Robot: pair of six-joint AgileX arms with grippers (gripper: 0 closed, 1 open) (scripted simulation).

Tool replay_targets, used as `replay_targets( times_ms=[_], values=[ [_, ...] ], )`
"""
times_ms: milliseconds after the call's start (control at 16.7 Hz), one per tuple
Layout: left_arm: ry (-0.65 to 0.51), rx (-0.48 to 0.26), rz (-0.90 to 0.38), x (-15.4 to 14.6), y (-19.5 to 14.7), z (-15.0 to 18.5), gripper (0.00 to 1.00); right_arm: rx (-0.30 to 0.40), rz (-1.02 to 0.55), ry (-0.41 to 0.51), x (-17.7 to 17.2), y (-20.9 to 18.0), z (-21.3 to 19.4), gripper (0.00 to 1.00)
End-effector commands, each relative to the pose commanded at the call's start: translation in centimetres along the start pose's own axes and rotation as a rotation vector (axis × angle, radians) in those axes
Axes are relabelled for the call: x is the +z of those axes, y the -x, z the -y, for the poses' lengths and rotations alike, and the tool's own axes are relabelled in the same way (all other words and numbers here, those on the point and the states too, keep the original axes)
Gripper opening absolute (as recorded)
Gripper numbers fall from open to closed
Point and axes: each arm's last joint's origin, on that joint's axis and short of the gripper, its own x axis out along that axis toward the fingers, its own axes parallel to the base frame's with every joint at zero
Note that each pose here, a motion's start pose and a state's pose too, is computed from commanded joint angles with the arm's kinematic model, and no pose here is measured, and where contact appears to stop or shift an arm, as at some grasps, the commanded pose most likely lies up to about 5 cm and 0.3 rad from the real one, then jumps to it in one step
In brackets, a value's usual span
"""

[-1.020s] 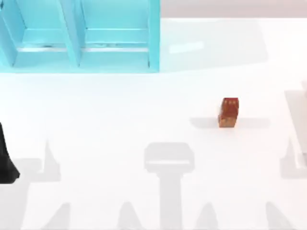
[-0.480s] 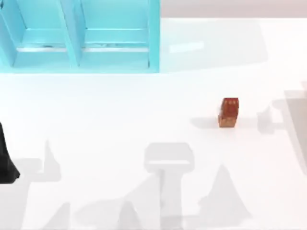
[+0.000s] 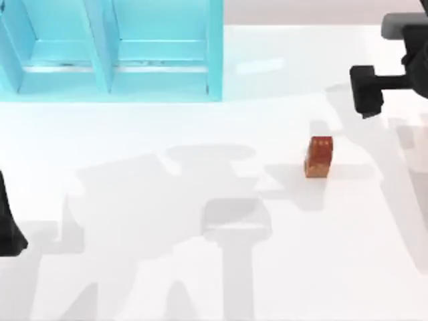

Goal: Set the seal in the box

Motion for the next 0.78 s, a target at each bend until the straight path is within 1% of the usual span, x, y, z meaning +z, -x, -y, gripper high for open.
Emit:
replay_targets(
  times_ms=[120, 300, 540, 780],
  values=[
    [0.000, 0.000, 0.000, 0.0, 0.0, 0.0, 1.00, -0.014, -0.123, -0.005, 1.6, -2.3, -1.9, 1.00],
    [0.000, 0.000, 0.000, 0.0, 0.0, 0.0, 1.00, -0.033, -0.239, -0.018, 3.0, -4.1, -4.4, 1.00],
    [0.000, 0.000, 0.000, 0.0, 0.0, 0.0, 1.00, -0.036, -0.284, -0.039, 4.3, -4.2, -7.1, 1.00],
    [0.000, 0.000, 0.000, 0.0, 0.0, 0.0, 1.00, -0.034, -0.297, -0.050, 4.7, -4.3, -8.4, 1.00]
  ],
)
